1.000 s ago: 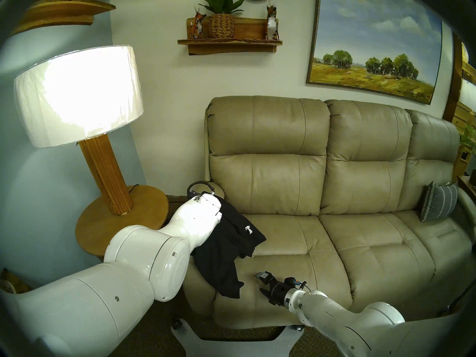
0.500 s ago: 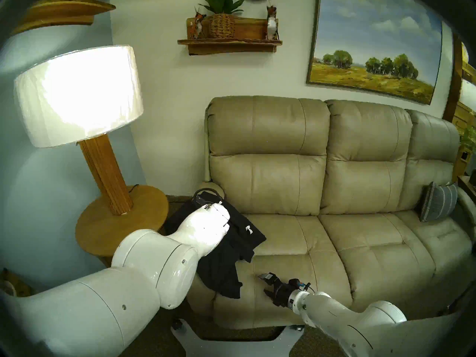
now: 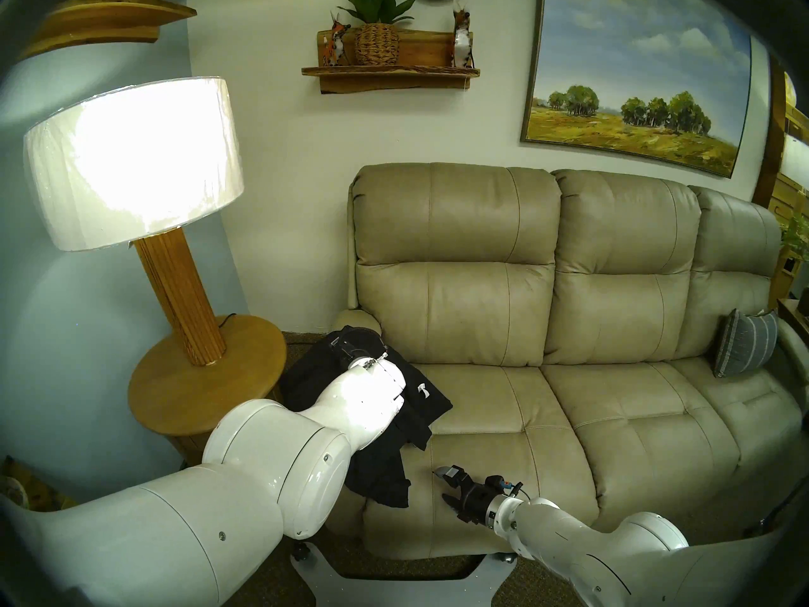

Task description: Drape jacket on sofa arm

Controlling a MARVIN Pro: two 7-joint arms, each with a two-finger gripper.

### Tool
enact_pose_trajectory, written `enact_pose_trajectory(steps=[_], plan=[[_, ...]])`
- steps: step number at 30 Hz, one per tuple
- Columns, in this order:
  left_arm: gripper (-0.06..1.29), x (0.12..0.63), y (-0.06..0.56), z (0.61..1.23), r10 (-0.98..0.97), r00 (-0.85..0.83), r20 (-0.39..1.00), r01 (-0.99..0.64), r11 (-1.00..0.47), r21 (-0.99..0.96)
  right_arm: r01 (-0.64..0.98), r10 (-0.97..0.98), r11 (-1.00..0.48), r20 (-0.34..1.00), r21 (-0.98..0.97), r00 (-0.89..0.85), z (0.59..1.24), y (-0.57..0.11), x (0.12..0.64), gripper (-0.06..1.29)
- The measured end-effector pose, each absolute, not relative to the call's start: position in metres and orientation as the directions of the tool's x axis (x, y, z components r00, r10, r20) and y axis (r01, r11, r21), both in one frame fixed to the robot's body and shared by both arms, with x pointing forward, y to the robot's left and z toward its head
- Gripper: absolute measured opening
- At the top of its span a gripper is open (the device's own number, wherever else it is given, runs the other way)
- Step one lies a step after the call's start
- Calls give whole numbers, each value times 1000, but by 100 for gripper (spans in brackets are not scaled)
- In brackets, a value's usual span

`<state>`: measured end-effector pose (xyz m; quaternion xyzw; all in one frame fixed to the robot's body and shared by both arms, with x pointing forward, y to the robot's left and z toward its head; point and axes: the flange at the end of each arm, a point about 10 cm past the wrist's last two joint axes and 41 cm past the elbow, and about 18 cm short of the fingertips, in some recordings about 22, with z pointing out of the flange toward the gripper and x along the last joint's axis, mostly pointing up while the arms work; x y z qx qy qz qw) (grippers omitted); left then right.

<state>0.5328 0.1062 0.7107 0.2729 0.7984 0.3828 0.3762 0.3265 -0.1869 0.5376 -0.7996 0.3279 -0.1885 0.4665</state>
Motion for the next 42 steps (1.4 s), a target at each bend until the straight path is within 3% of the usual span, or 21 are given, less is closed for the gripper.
enact_pose_trajectory(steps=[20, 42], plan=[[120, 461, 46, 674, 803, -514, -301, 65, 387, 920, -325, -684, -339, -6, -883, 729, 538, -182, 323, 123], [120, 388, 74, 630, 772, -616, -155, -4, 193, 981, -300, -781, -229, -9, -926, 625, 557, -224, 346, 123]])
